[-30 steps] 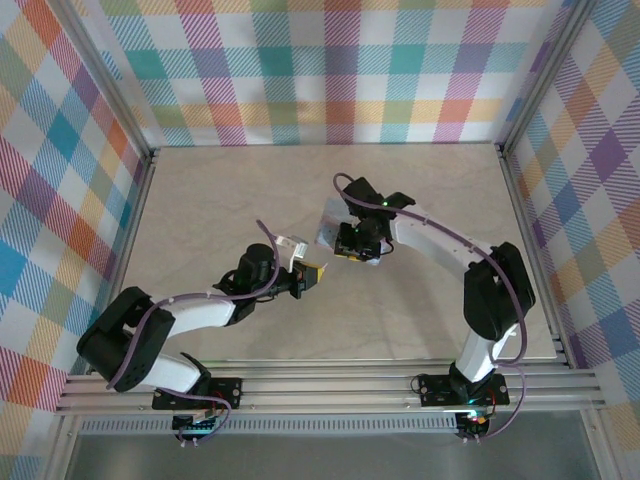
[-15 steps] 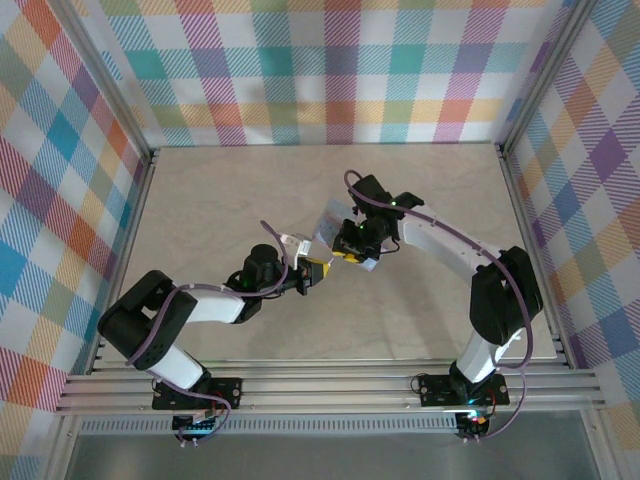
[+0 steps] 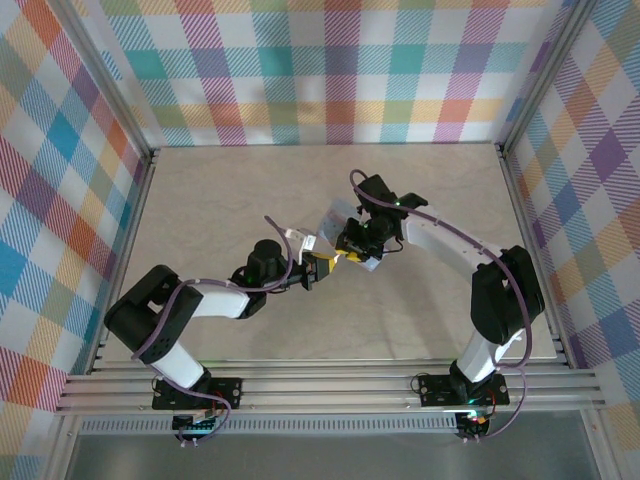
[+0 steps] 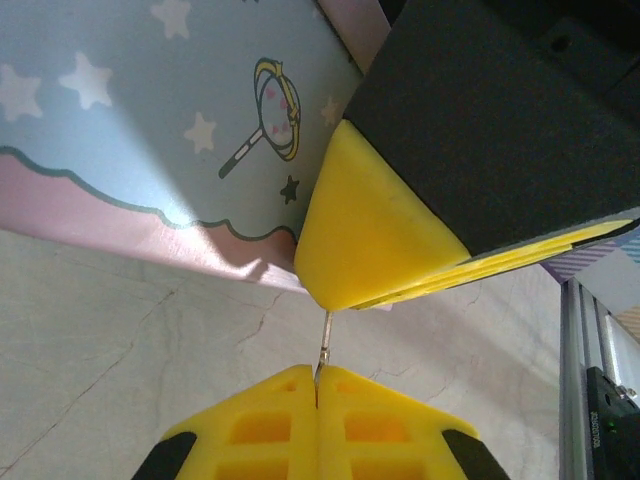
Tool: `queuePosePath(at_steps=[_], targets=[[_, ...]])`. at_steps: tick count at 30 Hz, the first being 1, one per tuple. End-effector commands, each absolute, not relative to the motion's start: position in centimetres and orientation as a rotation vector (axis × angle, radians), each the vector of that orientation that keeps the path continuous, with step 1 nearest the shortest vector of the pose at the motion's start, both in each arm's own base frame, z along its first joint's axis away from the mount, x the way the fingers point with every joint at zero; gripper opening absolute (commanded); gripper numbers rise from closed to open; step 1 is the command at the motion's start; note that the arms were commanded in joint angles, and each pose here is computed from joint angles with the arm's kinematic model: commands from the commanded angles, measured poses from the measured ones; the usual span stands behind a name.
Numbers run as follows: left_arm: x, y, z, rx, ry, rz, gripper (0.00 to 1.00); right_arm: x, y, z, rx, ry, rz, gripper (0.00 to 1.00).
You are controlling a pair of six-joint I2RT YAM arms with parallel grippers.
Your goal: Unlock a padlock with a key
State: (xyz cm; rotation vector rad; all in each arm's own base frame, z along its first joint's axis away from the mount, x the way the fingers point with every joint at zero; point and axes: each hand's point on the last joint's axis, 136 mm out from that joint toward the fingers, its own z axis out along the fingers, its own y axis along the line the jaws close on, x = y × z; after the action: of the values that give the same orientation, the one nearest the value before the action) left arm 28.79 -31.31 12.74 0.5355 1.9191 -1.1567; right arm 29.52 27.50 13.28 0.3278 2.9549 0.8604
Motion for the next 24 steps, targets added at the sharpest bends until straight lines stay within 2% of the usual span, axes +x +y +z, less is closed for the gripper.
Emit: queuePosePath(at_steps=[1, 24], targets=[[28.8, -32.61, 14.26, 0.569, 1.847, -1.205, 0.0, 29.87, 27.93, 15.6, 0.308, 2.875, 0.964, 0.0], [29.38, -32.46, 14.87, 0.511, 1.804, -1.2, 0.0, 29.37, 27.71, 15.45, 0.313, 2.885, 1.023, 0.0]])
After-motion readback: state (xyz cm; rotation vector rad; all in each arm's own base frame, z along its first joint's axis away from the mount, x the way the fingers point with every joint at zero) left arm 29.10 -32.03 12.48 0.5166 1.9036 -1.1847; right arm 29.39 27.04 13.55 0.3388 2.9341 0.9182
